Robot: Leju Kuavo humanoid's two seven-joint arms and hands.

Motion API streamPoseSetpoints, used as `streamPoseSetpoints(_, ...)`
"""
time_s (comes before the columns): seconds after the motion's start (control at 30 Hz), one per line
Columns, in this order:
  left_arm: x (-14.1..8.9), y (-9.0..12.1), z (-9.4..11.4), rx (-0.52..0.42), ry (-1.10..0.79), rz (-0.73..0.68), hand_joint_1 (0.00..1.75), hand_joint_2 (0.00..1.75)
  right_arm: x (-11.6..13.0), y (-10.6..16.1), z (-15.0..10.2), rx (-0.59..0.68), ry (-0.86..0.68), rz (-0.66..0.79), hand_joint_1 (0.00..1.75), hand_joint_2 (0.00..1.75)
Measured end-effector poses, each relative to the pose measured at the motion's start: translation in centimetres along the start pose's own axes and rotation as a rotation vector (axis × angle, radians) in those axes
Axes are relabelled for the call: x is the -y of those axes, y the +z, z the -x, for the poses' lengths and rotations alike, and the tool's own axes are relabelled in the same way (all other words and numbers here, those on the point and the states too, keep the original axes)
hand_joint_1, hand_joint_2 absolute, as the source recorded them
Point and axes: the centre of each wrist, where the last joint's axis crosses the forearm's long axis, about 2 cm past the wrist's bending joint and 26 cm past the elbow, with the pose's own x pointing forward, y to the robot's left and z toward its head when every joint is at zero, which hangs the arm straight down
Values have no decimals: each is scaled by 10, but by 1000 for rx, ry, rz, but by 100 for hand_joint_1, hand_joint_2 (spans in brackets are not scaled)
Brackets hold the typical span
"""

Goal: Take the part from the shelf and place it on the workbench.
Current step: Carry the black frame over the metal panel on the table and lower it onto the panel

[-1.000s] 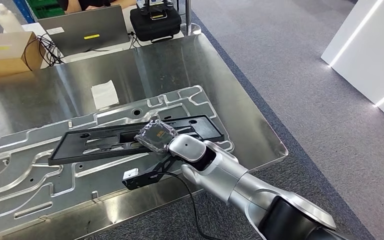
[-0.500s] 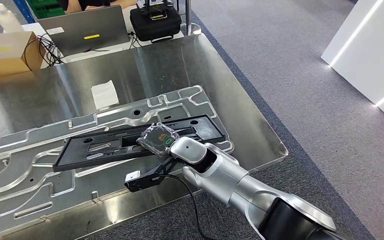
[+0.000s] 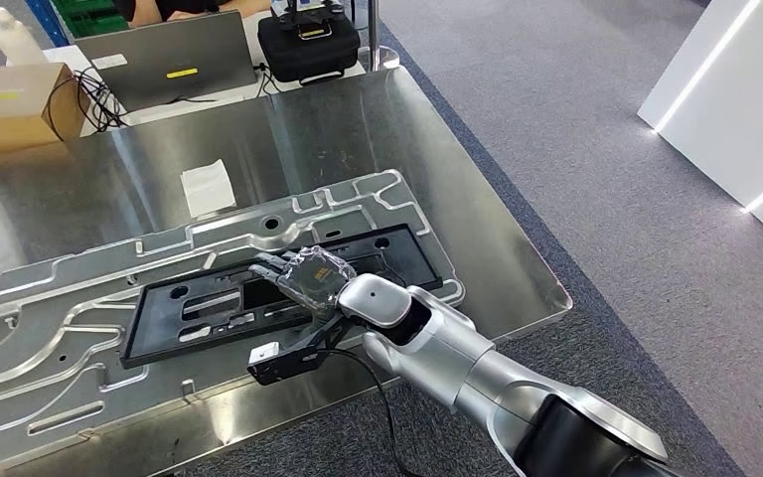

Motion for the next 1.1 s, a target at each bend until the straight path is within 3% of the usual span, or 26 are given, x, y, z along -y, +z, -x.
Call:
streamPoseSetpoints(0.87, 4, 1, 2, 48, 46, 33, 0, 175, -11, 6, 9, -32, -50, 16, 0, 0)
streamPoseSetpoints(1.0, 6, 2, 5, 100, 108, 34, 0, 175, -3, 10, 14, -43, -119, 116, 0, 0)
streamPoseSetpoints(1.1, 7, 3, 10, 116, 132, 29, 0, 175, 23, 17, 16, -28, -297, 302, 0, 0)
